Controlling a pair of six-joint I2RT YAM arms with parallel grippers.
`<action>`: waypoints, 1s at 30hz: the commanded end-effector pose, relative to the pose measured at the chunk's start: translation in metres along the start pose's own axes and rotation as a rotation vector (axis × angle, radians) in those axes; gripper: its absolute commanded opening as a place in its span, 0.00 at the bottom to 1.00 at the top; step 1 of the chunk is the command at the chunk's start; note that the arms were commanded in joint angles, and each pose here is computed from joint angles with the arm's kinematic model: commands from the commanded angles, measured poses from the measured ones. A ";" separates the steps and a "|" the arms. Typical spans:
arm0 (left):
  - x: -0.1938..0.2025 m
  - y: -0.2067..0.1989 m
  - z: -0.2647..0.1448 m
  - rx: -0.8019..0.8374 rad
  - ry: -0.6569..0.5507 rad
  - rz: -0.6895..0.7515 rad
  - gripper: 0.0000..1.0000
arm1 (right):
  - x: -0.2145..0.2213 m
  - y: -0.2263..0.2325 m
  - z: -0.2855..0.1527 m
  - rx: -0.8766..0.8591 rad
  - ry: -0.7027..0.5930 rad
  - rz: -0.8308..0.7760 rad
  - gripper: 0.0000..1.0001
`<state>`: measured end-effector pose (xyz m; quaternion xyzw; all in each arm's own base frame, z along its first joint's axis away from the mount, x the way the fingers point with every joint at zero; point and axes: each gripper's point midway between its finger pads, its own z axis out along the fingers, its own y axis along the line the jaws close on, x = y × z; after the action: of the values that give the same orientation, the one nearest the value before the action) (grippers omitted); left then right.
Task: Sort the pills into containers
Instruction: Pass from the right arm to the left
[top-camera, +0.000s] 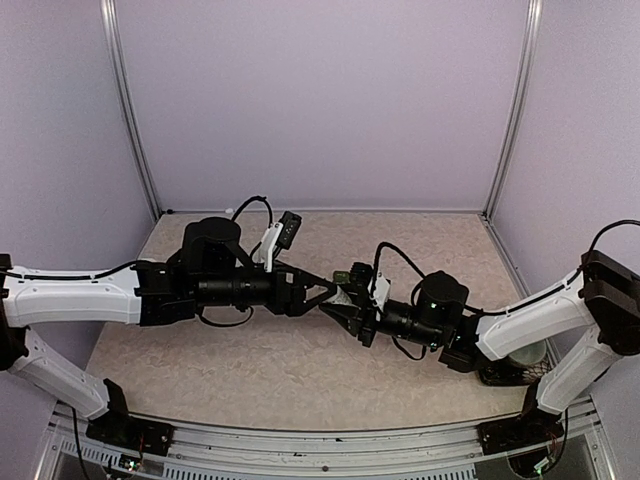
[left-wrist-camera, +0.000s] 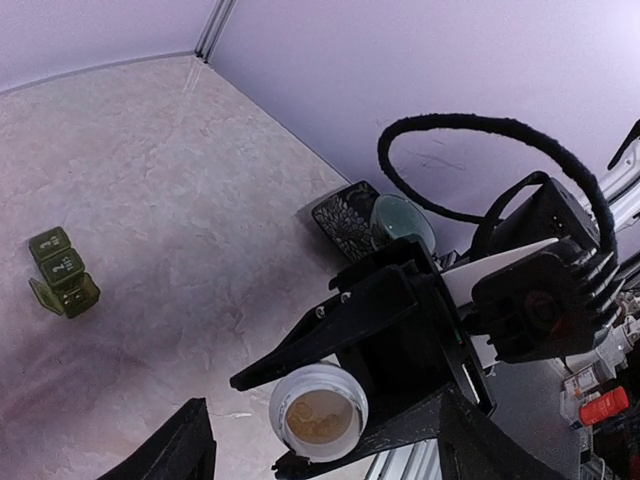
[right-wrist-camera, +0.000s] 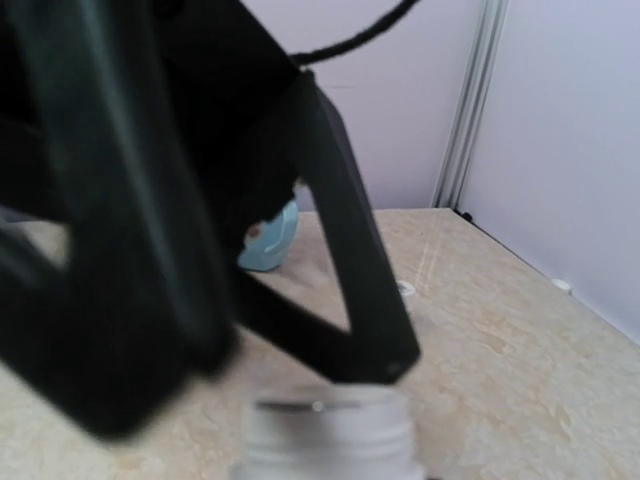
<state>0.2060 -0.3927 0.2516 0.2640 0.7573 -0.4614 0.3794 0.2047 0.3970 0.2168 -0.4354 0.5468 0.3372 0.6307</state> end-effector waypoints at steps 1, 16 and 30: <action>-0.008 -0.010 0.003 0.035 -0.014 0.020 0.72 | -0.025 0.004 0.001 -0.014 -0.054 -0.014 0.04; -0.002 -0.017 0.002 0.089 0.001 0.054 0.32 | -0.032 0.016 0.006 -0.083 -0.036 0.019 0.04; 0.002 -0.032 -0.009 0.168 -0.013 0.105 0.13 | -0.039 0.023 0.005 -0.140 -0.019 0.092 0.21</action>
<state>0.1943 -0.3930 0.2479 0.3002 0.7388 -0.4745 0.3727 0.1882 0.4064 0.2216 -0.4547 0.5598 0.3749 0.5825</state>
